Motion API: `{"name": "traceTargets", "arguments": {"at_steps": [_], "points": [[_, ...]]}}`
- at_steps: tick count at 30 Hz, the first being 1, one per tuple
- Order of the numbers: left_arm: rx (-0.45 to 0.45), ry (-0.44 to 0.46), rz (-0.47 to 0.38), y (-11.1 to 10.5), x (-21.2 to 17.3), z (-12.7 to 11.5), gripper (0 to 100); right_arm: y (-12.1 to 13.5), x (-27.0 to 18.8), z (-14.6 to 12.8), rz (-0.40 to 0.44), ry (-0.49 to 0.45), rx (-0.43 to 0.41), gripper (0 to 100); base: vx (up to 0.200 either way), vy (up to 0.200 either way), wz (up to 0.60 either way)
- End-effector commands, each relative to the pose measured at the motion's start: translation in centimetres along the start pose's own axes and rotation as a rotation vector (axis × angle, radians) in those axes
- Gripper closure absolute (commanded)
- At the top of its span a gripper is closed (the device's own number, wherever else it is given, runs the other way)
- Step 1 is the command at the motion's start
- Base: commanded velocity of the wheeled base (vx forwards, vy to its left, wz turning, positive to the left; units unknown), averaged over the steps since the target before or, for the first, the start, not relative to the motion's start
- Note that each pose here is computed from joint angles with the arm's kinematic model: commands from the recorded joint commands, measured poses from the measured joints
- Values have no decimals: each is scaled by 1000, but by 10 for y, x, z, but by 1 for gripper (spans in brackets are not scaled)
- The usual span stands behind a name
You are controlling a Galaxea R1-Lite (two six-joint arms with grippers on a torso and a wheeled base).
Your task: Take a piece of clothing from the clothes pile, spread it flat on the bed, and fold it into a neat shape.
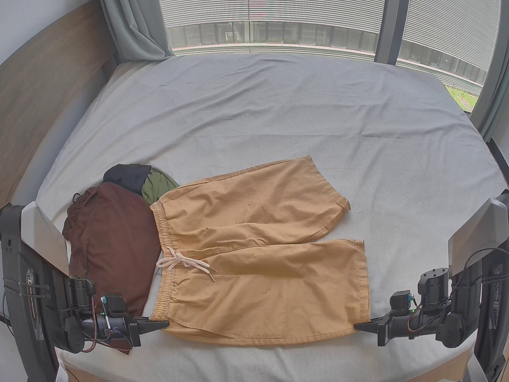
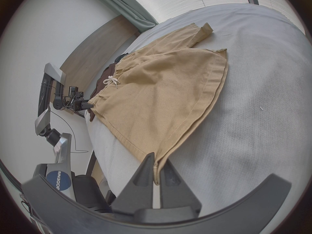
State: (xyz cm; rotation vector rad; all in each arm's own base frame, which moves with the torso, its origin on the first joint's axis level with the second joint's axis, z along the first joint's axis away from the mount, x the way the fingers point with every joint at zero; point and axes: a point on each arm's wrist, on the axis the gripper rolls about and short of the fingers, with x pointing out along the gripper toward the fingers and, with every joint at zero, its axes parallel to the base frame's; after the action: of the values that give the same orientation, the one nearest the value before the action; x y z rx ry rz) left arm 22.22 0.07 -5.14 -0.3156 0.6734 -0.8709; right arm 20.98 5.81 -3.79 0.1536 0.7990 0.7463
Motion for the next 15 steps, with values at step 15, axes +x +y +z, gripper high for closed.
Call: {"name": "traceTargets", "arguments": {"at_steps": [15], "points": [[7, 55, -29, -3, -10, -27, 100, 2, -5, -5, 35, 23, -28, 100, 0, 0, 0]]}}
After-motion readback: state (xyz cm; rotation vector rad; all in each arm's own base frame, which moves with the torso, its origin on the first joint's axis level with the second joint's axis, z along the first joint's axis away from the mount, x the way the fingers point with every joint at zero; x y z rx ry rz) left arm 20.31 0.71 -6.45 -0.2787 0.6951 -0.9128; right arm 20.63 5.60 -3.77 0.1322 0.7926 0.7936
